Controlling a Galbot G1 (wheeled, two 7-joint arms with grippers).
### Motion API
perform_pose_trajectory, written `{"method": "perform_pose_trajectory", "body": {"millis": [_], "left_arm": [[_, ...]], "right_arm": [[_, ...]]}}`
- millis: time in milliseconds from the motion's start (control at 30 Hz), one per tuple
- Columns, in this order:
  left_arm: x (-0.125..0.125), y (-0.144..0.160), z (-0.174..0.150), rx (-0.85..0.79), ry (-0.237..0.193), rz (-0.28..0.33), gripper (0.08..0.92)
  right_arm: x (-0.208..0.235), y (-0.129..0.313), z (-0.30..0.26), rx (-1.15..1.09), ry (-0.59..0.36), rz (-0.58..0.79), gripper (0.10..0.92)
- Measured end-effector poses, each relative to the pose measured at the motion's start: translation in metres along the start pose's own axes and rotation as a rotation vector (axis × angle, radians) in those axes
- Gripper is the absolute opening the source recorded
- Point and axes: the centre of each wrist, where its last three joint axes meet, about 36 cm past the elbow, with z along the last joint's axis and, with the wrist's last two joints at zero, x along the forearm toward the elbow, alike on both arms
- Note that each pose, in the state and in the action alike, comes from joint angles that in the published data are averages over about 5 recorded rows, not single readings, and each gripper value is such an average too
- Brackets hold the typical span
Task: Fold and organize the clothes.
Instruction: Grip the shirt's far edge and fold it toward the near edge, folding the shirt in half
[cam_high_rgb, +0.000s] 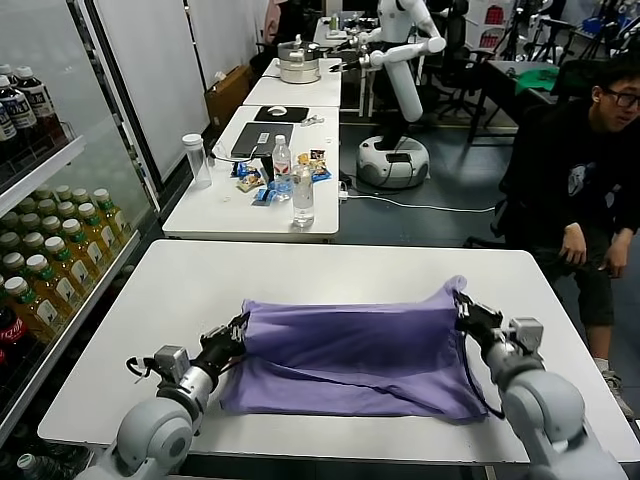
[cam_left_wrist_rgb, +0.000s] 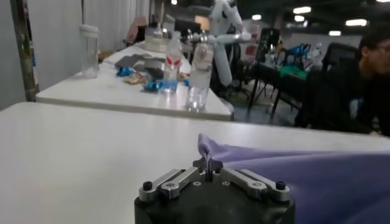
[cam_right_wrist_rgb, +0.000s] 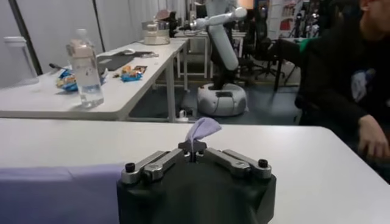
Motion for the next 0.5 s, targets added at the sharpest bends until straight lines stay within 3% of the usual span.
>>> {"method": "perform_pose_trajectory", "body": {"millis": [200, 500], "left_arm": [[0.001, -0.002, 0.006, -0.033, 0.045, -0.01, 0.125], [0.001, -0.006, 0.019, -0.08, 0.047, -0.068, 0.371]], "right_arm": [[0.009, 0.005, 0.012, 0.005, 0.027, 0.02, 0.156], [0.015, 0.013, 0.026, 0.044, 0.038, 0.042, 0.409]]}}
